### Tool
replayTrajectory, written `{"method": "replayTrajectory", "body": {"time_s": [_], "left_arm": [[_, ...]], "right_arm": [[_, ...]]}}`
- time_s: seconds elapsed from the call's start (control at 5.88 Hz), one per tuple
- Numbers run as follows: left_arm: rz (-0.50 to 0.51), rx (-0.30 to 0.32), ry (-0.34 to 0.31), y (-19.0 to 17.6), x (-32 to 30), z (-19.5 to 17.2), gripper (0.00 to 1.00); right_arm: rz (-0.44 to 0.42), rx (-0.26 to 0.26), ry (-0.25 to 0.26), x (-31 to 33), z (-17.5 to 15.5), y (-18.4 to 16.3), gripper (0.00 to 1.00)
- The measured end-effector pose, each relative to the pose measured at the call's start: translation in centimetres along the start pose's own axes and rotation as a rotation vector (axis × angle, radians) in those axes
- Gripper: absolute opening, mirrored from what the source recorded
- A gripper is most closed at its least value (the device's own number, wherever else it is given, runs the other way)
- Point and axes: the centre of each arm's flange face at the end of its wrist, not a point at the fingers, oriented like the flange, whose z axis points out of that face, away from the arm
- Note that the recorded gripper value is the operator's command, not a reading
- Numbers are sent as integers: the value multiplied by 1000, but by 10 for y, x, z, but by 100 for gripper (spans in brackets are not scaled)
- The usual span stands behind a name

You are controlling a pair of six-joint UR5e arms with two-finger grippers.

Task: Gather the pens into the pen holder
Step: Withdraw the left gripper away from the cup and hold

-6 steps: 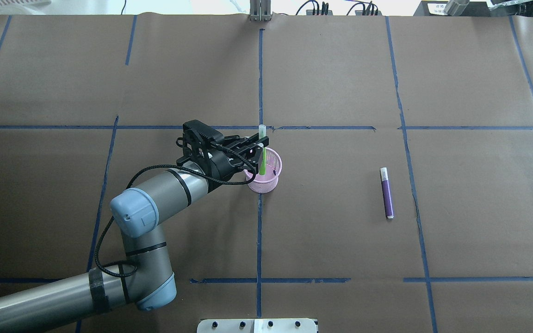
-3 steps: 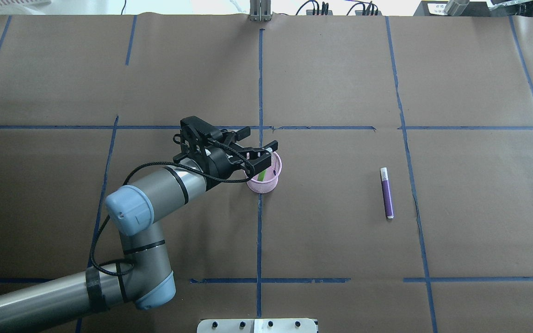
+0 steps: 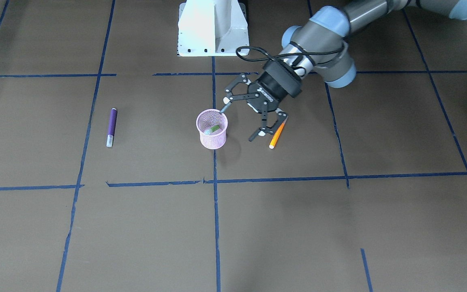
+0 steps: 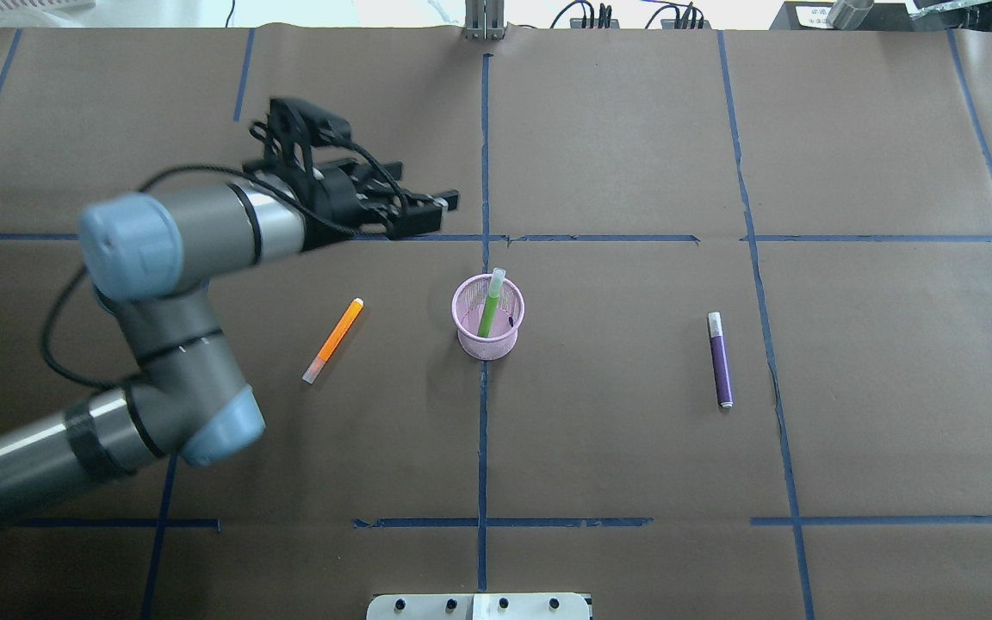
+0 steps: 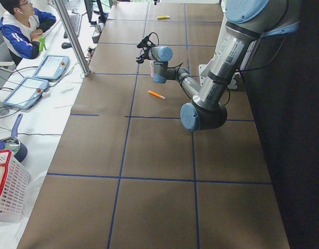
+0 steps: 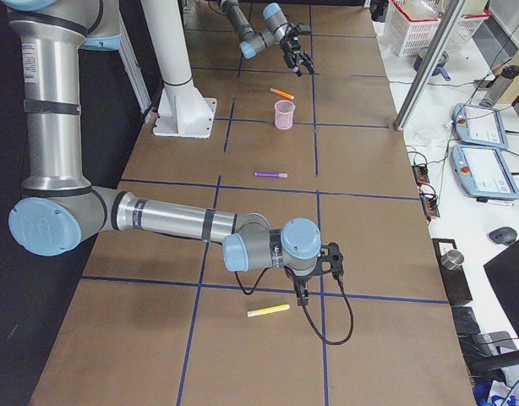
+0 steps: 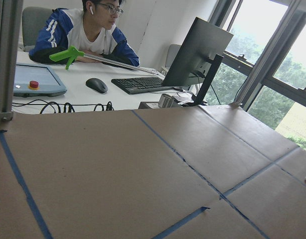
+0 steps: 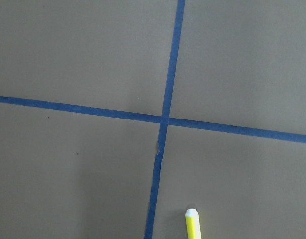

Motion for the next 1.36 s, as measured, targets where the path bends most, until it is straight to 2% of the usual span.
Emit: {"method": "replayTrajectory", "body": {"time_s": [0.17, 0.34, 0.68, 1.02, 1.36], "left_arm": [[-21, -104, -63, -24, -24, -22, 100], [-38, -153, -99, -29, -36, -36, 100], [-43, -176, -118, -25, -45, -44, 100], [-40, -180, -121, -24, -47, -44, 100], [-40, -186, -128, -19, -52, -45, 100]], "right_arm": [[-57, 5, 5, 9, 24, 7, 100], [-108, -6, 0, 8, 51, 13, 100], [-155, -57, 0, 5, 93, 25, 100], [-149, -94, 17, 12, 110, 32, 96], [-139, -106, 19, 16, 115, 35, 76]]}}
